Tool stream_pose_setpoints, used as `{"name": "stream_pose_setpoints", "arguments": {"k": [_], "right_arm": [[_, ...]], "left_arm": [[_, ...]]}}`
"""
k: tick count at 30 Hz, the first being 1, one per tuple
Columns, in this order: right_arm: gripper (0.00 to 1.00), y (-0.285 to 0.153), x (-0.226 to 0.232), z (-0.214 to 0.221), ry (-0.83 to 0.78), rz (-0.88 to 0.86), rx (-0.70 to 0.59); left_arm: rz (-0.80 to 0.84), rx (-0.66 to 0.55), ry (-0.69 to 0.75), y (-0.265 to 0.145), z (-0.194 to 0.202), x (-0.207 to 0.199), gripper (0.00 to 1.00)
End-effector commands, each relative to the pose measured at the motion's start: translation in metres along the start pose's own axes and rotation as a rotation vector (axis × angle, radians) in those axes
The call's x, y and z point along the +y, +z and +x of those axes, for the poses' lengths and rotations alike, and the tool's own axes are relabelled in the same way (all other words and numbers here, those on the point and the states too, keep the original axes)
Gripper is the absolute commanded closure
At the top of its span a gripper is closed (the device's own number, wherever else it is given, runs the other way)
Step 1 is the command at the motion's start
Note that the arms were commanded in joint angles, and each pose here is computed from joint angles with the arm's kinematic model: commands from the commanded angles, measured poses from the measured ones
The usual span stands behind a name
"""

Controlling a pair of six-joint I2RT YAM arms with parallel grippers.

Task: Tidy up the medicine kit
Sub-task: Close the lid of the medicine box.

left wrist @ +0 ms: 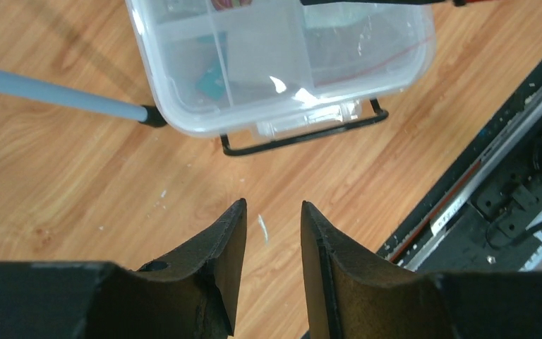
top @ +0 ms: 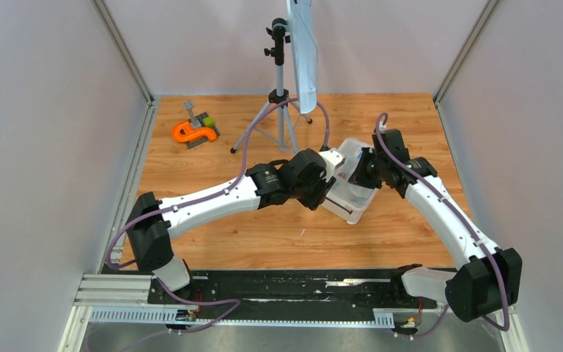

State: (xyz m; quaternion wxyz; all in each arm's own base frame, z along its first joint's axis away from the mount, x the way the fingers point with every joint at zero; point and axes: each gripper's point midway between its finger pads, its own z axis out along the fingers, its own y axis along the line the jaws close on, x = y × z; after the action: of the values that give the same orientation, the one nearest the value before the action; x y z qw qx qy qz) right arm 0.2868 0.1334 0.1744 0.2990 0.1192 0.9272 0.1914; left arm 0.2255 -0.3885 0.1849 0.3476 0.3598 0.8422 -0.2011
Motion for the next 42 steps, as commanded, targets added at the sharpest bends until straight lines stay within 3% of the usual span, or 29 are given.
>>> {"name": "stream_pose_setpoints", "arguments": {"k": [1,8,14,24,42], "right_arm": [[1.00,0.001,0.016,-0.002,-0.071,-0.019,0.022],[1.00,0.007,0.014,-0.004,-0.092,0.013,0.033],[1.00,0.037,-0.026,0.046,-0.093,0.142,0.222],[1.00,0.038,-0.034,0.052,-0.090,0.167,0.231],[1.00,0.047,-0.050,0.078,-0.093,0.189,0.301]], "left_arm": [[0.105,-0.068,-0.026,-0.024,-0.010,-0.024,0.58],[0.207,0.013,-0.053,-0.009,0.028,-0.046,0.61],[0.163,-0.026,-0.063,0.013,0.024,-0.041,0.69],[0.075,-0.079,-0.065,0.058,0.015,-0.031,0.88],[-0.020,-0.175,-0.049,0.074,-0.023,-0.019,0.91]]}}
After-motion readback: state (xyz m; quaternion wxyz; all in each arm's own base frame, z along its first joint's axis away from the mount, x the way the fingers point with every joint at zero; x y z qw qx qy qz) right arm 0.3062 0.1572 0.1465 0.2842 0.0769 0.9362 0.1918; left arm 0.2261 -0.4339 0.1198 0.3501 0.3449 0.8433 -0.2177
